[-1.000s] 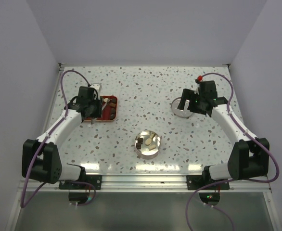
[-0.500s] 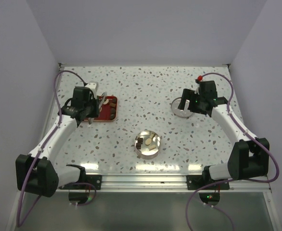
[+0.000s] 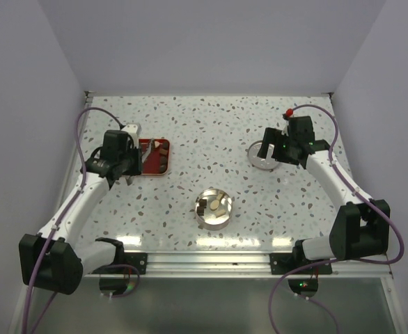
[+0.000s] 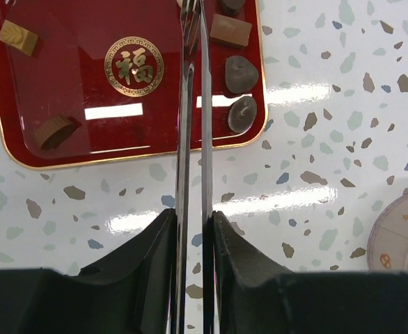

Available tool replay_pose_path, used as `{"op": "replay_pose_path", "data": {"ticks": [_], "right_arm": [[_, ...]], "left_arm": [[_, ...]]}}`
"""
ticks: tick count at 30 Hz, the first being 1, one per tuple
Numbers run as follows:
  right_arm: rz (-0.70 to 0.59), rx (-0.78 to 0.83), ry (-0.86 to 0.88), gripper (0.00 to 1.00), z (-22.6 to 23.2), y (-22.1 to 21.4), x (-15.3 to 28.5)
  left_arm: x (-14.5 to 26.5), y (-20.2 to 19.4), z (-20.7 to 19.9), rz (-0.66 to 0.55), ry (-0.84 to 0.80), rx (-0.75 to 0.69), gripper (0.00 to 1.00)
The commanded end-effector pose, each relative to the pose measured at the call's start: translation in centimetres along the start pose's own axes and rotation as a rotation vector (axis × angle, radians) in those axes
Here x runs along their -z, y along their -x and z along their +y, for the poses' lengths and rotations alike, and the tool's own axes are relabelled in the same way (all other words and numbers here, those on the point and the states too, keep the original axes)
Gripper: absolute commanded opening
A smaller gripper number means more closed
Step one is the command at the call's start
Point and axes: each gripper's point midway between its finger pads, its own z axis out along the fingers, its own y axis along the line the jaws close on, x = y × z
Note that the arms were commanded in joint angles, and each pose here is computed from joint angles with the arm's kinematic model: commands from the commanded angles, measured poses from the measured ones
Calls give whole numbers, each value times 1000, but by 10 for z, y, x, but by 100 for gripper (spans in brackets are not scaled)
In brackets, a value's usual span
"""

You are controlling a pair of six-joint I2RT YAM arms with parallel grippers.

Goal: Pack the chocolate

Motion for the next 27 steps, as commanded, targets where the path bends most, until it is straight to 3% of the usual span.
{"op": "replay_pose_path", "data": {"ticks": [1,13,27], "right_arm": [[-52,6,36,97,11,19,11],[-60,8,26,97,9,20,15],[-55,11,24,97,8,17,13]], "left_arm": [[-5,0,0,21,2,32,32],[-15,2,7,4,43,47,40],[-35,1,7,31,49,41,41]]}}
